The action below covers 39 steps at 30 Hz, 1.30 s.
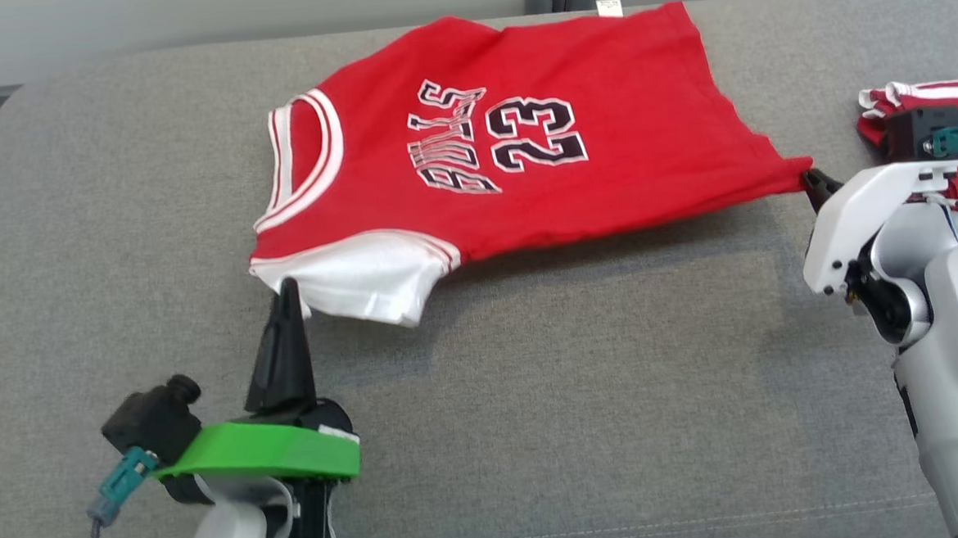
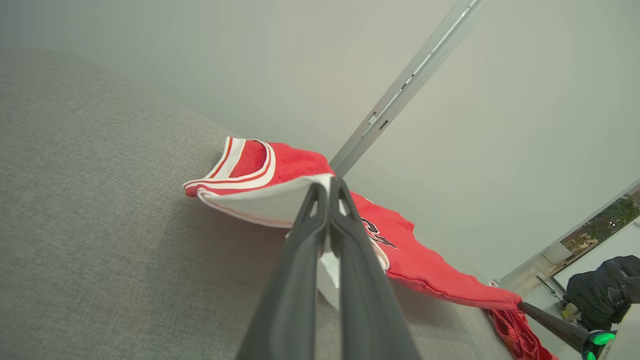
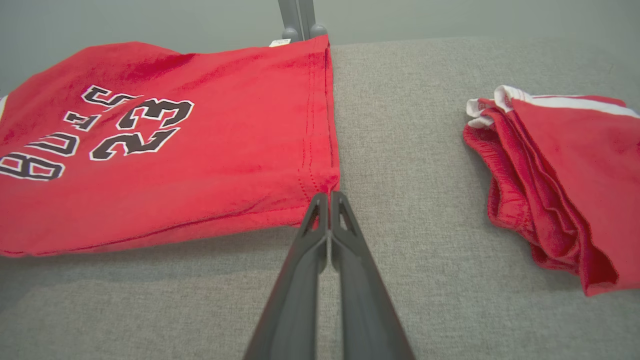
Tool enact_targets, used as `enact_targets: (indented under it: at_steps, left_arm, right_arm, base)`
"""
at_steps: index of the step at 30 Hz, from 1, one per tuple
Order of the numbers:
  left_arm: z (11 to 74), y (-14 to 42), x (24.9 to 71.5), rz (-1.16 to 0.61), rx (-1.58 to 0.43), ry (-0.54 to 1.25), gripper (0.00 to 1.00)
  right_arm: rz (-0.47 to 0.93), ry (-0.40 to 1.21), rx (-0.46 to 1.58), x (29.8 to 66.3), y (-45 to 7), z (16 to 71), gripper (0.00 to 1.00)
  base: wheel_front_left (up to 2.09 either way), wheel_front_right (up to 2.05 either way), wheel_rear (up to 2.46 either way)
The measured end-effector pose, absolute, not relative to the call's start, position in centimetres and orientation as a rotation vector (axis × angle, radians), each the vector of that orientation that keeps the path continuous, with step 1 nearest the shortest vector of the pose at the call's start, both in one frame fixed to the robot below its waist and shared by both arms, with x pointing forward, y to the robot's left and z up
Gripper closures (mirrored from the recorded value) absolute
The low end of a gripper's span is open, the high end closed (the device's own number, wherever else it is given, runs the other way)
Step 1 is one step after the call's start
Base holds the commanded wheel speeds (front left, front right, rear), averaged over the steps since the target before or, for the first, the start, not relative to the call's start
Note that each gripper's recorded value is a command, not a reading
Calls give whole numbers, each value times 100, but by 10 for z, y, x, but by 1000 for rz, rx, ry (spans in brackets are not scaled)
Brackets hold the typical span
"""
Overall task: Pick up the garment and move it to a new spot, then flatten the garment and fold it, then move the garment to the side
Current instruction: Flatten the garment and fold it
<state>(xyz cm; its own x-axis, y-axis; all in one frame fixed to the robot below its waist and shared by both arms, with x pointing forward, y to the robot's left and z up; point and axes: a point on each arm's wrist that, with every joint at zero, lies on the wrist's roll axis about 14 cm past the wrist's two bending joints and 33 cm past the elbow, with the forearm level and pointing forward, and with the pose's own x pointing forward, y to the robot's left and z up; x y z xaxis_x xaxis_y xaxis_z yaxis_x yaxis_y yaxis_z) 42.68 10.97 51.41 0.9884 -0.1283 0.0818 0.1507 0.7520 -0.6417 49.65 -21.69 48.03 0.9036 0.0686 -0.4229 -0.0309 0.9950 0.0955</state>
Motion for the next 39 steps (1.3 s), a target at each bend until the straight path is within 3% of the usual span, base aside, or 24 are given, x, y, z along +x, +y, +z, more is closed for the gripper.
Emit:
enact_targets:
  at_steps: [16, 33, 39]
  left_arm:
    - [455, 100, 338, -197, -566, 316, 100]
    - [419, 80, 255, -252, -708, 771, 100]
    - [441, 94, 263, -208, -770, 709, 100]
  right_arm:
    - [-1, 584, 132, 417, -225, 459, 100]
    - [-66, 712, 177, 366, -237, 426, 100]
    - [-84, 726, 198, 357, -241, 421, 100]
  base:
    - [0, 0, 0]
    - [0, 0, 0]
    - [0, 0, 0]
